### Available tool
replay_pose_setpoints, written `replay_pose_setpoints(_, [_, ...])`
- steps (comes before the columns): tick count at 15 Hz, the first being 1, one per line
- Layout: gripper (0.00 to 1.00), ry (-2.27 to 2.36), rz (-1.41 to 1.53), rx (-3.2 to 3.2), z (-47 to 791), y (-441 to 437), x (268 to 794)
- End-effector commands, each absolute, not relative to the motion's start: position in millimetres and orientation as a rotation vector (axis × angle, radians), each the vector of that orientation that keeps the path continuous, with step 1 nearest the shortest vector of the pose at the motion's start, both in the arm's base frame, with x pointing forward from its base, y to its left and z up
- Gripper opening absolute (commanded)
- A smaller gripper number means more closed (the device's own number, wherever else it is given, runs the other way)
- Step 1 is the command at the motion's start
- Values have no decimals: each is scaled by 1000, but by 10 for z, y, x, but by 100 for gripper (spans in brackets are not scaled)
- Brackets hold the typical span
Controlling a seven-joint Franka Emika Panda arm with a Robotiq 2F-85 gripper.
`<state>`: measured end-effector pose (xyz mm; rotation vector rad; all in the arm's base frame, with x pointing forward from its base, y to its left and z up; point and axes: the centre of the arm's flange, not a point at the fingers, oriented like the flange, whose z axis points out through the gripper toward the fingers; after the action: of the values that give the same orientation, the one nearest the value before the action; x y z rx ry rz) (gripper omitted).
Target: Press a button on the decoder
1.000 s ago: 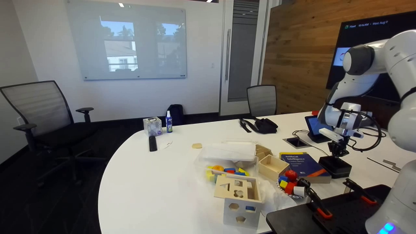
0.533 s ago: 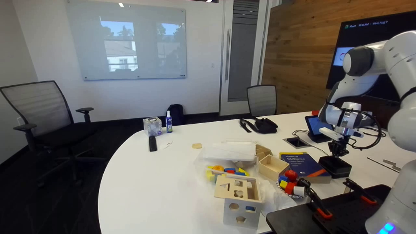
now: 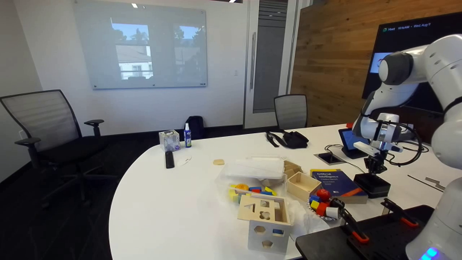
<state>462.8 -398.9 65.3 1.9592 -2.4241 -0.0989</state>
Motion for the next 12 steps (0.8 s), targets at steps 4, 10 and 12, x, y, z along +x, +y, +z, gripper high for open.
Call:
replay_pose_setpoints(4, [0,-2372,-36,1944,847,-3889,4576])
replay_pose_setpoints(10, [26,-2324,65,2023,1176,-3701,4599])
replay_pose_setpoints(12, [34,-2292,82,2066,1262,-3576,4587])
